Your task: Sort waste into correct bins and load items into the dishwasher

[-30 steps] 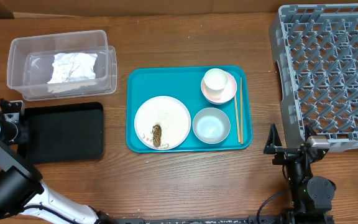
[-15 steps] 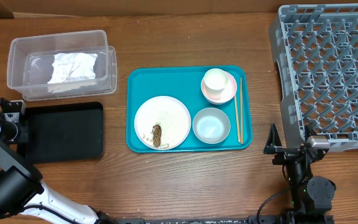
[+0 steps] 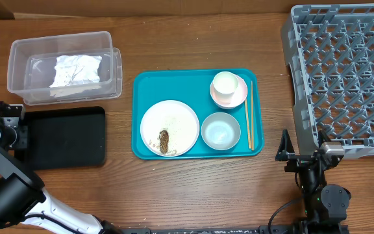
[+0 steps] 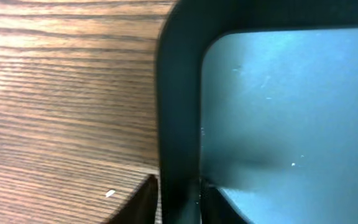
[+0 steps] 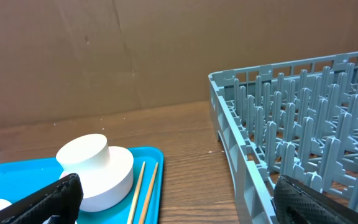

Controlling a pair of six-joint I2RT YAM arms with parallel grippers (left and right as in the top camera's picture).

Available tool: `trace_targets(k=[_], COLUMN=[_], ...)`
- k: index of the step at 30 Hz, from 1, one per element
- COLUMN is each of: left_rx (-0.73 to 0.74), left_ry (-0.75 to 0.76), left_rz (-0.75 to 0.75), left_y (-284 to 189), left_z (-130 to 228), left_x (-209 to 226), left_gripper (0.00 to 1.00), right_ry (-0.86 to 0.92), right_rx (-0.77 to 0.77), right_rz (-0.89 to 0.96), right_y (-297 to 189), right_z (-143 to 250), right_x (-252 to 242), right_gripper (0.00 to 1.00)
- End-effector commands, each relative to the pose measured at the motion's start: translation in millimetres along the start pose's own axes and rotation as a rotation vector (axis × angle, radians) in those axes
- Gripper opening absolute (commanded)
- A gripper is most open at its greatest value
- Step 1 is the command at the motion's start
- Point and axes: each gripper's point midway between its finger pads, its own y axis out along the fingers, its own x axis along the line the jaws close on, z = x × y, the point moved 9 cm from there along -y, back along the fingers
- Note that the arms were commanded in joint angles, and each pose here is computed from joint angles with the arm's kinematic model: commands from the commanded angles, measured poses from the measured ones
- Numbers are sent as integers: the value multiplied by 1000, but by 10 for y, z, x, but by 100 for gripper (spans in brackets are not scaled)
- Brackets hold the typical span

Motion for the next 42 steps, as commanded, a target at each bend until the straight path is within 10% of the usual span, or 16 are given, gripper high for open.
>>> trace_targets(k=[1, 4, 5, 16, 27, 36, 42], left_rx=[20, 30, 36, 35, -303, -930, -851], left_ry=[10, -10, -35, -236, -342, -183, -122], left_rz=[-10, -22, -32, -18, -46, 863, 1221], left_y=[53, 52, 48, -329, -1792, -3163, -3356], left_z=[5, 14, 18, -139, -441, -665, -767], left_x=[17, 27, 36, 159, 235, -552, -1017], left_gripper=[35, 59, 100, 100, 100, 100, 100], right_ry=[-4, -4, -3, -3, -3, -3, -4], right_rx=[-5, -5, -5, -5, -5, -5, -5], right_rz=[10, 10, 10, 10, 10, 10, 10], right_y=[2, 2, 2, 2, 2, 2, 2], right_z=[19, 19, 19, 19, 19, 20, 20], right_x=[-14, -14, -14, -14, -14, -13, -13], right_gripper=[100, 100, 100, 100, 100, 100, 100])
